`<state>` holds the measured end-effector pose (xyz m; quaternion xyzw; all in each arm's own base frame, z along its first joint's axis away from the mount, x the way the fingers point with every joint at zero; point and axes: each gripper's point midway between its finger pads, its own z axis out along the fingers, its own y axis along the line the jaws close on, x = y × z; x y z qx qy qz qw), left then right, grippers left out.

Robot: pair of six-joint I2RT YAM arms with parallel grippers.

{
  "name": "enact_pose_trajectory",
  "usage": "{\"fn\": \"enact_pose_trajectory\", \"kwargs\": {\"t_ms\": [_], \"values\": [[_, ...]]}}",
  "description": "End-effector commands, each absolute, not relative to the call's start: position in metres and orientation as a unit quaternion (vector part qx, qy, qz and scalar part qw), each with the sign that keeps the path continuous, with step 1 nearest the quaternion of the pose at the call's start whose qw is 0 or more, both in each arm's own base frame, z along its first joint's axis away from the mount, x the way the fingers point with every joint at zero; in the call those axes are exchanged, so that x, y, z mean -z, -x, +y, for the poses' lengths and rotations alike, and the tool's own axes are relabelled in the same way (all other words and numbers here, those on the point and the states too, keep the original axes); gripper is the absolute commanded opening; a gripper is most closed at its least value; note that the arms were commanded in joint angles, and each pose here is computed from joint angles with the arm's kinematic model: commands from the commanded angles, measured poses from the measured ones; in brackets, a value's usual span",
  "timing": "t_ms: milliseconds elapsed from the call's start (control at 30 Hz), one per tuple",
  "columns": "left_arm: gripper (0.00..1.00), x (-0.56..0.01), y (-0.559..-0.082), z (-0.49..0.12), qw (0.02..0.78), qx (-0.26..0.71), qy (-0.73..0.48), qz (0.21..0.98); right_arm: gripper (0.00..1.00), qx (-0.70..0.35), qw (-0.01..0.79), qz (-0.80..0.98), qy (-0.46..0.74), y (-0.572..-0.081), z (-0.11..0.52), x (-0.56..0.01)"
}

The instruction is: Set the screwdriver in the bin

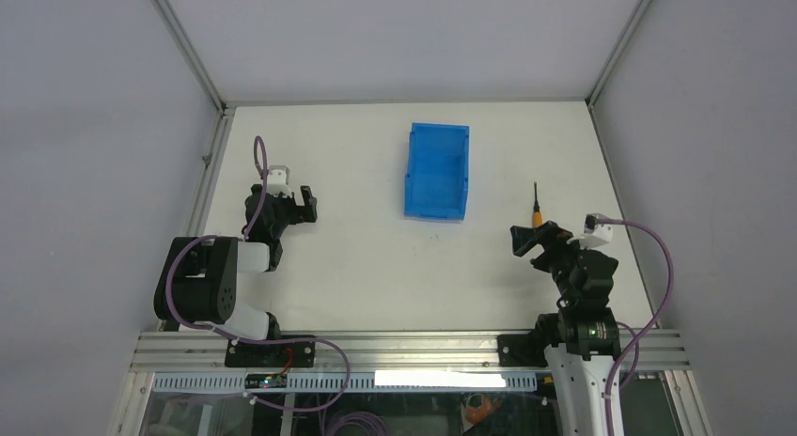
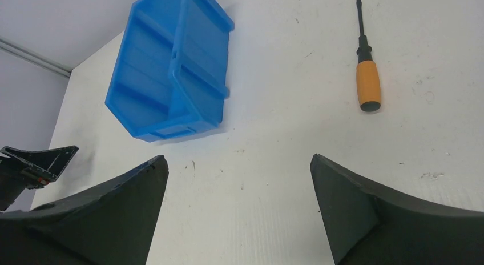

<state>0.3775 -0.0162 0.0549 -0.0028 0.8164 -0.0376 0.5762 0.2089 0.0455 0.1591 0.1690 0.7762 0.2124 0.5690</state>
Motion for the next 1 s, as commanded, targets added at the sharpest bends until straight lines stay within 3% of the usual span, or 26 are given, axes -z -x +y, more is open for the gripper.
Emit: {"fn": "enact_pose_trajectory", "kwargs": {"t_ms": [0, 67, 167, 300, 500, 600, 733, 967], "values": [[0.99, -0.080, -0.393, -0.017, 0.614, 0.046, 0.003, 0.788, 0.99, -0.216, 0.589, 0.754, -0.197, -0.211, 0.040, -0.176], [0.99, -0.080, -0.393, -0.016, 0.614, 0.046, 0.003, 0.788, 0.99, -0.214, 0.605, 0.736, -0.217, -0.211, 0.034, -0.191], [0.99, -0.080, -0.393, -0.017, 0.614, 0.046, 0.003, 0.788, 0.99, -0.234, 0.650, 0.715, -0.105, -0.204, 0.054, -0.238], [0.99, -0.080, -0.393, -0.017, 0.614, 0.046, 0.003, 0.788, 0.99, -0.226, 0.703, 0.673, -0.046, -0.206, 0.058, -0.309], [0.99, -0.080, -0.393, -0.017, 0.614, 0.047, 0.002, 0.788, 0.99, -0.134, 0.636, 0.760, -0.011, -0.236, 0.042, -0.373], [0.99, -0.080, -0.393, -0.017, 0.614, 0.046, 0.003, 0.788, 0.99, -0.064, 0.553, 0.829, -0.053, -0.263, 0.016, -0.372], [0.99, -0.080, -0.393, -0.017, 0.614, 0.046, 0.003, 0.788, 0.99, -0.002, 0.384, 0.920, -0.077, -0.288, -0.002, -0.339], [0.99, -0.080, -0.393, -0.017, 0.614, 0.046, 0.003, 0.788, 0.99, 0.056, 0.172, 0.981, -0.065, -0.339, -0.025, -0.224]]}}
